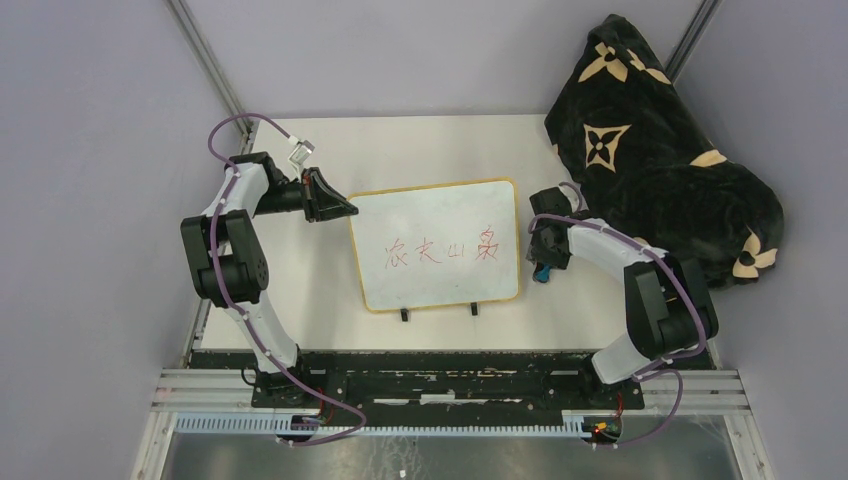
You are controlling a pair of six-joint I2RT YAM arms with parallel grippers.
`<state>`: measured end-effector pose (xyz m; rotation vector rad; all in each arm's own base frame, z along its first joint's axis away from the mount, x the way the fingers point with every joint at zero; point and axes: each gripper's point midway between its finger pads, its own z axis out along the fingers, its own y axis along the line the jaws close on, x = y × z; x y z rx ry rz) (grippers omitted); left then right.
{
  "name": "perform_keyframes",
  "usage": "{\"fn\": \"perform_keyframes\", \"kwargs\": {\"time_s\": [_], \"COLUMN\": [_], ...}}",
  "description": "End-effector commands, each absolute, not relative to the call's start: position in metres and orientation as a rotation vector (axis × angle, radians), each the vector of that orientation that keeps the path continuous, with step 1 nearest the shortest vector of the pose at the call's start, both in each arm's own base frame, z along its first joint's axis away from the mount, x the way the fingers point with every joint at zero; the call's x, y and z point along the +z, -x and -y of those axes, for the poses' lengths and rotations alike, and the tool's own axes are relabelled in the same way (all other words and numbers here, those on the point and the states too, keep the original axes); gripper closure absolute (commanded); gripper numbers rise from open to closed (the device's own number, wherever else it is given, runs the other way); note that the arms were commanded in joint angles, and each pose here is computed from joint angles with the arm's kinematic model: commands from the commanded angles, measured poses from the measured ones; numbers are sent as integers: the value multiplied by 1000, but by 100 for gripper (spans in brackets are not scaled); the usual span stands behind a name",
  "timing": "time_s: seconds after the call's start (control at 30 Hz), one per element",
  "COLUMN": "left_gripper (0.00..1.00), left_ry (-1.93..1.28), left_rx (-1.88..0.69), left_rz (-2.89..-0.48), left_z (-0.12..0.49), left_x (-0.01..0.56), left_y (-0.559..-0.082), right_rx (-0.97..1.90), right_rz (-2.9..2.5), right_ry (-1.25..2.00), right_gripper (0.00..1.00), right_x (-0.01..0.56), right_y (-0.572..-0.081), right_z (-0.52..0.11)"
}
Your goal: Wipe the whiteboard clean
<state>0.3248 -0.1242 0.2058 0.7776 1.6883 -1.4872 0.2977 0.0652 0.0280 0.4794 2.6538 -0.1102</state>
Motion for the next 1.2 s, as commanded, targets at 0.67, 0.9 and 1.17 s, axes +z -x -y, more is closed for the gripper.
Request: {"fn": "perform_keyframes", "kwargs": {"time_s": [0.67, 0.9, 1.17], "left_gripper": [97, 97, 97], "left_ry": [-873, -878, -889], "left_rx": [-1441, -1437, -1432], "left_rz": [-1761, -1765, -1766], "left_z": [121, 121, 123], "left_x": [180, 181, 186], "left_y": [-322, -321, -320], "right_rx": [-148, -136, 136], "right_rz": [-2613, -2470, -2237], "right_ry": [-523, -513, -292], "right_gripper": [90, 98, 99], "right_x": [34, 92, 184], "right_y": [-299, -289, -273], "right_z": [-57, -42, -62]}}
